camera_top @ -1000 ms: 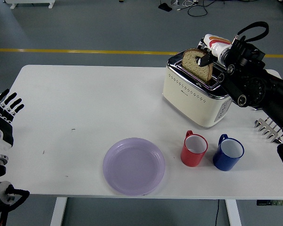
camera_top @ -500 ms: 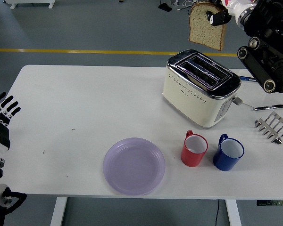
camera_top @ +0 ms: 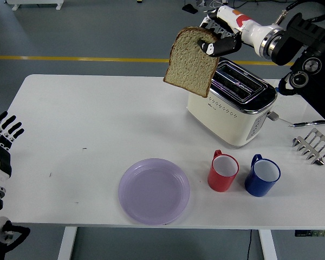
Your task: Push plate across desktop,pick up the break from the machine,place the break in the plate
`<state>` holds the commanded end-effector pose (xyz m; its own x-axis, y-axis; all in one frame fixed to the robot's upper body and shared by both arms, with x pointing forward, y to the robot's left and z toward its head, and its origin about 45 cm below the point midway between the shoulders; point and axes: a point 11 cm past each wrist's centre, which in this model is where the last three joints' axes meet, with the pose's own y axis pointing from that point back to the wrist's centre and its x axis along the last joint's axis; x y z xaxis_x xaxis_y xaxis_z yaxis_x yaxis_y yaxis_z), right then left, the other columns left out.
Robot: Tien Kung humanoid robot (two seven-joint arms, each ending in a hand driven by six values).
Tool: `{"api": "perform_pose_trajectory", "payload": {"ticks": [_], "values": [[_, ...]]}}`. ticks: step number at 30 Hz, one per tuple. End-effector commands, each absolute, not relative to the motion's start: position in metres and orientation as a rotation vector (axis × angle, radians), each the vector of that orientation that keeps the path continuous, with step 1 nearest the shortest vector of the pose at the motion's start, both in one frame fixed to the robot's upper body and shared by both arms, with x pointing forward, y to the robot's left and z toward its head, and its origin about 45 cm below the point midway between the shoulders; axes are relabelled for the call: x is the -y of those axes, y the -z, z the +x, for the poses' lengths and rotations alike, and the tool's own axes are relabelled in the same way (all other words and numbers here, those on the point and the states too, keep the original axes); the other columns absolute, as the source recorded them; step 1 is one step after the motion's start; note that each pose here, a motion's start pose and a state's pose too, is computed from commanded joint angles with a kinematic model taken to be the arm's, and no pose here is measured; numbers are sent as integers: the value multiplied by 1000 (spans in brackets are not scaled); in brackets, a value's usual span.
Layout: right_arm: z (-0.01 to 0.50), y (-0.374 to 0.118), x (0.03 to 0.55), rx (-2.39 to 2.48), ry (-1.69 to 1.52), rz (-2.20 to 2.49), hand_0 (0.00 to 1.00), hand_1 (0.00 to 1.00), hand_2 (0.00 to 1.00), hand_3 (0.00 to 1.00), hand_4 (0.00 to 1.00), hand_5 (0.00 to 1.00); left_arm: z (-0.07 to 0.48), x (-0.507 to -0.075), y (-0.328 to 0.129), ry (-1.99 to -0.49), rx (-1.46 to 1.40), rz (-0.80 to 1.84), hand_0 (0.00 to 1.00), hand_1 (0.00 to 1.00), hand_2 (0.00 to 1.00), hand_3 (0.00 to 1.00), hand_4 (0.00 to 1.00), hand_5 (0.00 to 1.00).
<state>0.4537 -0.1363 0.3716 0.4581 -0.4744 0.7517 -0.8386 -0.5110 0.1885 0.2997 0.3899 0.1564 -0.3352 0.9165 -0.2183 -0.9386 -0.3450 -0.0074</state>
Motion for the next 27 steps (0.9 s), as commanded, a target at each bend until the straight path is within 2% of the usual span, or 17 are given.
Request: {"api": "perform_pose_trajectory", "payload": {"ticks": [7, 11, 27], "values": [[412, -289, 103, 856, -523, 2349, 253, 293, 372, 397, 394, 18, 299, -390, -156, -1916, -143, -215, 689, 712, 770, 775, 472, 998], [398, -251, 91, 773, -439, 2352, 255, 293, 372, 397, 388, 17, 300, -389, -155, -1913, -145, -215, 689, 712, 770, 776, 472, 998], [385, -154, 84, 744, -460, 2199, 261, 297, 380, 404, 391, 6, 302, -388, -156, -1915, -145, -224, 689, 711, 770, 775, 472, 998]]}}
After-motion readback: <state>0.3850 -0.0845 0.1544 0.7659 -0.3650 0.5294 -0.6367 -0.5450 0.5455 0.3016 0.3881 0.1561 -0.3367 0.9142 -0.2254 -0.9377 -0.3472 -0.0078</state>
